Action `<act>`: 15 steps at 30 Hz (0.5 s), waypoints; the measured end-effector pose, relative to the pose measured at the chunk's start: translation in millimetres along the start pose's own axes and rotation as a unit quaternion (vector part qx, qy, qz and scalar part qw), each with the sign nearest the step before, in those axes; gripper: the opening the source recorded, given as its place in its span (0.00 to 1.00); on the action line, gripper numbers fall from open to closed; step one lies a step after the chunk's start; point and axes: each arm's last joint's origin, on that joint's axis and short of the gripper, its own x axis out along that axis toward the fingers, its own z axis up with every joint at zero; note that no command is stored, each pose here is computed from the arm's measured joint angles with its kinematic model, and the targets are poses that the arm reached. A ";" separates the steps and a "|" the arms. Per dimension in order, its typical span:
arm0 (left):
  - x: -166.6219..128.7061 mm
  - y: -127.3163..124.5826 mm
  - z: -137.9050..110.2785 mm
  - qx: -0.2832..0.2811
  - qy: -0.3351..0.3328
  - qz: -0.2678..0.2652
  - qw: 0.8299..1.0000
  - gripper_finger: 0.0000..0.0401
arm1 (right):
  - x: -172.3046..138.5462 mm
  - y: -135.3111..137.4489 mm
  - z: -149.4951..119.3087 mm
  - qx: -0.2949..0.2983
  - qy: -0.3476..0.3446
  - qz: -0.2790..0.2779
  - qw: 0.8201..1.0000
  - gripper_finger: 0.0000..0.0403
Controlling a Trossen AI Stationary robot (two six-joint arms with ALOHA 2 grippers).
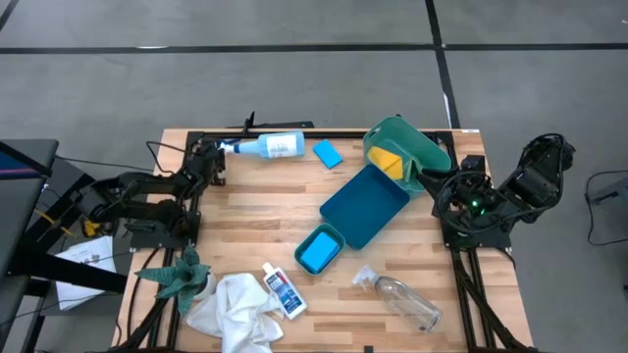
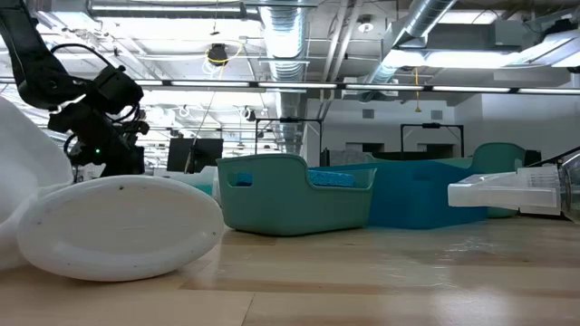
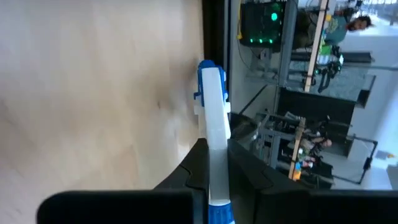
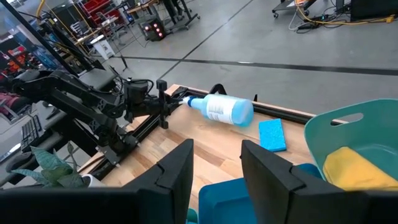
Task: Pick & Place Kitchen Items
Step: Put the blue spray bottle into the blue bin
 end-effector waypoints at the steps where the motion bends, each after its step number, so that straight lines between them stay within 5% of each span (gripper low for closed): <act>1: -0.3 -0.1 -1.0 0.001 0.005 -0.001 1.000 0.05 | 0.0 0.1 -0.1 0.000 0.000 0.000 1.000 0.31; 15: -16.7 -10.0 -23.9 0.067 0.051 -0.077 0.993 0.05 | 1.1 6.7 -3.9 0.002 0.000 0.004 1.000 0.31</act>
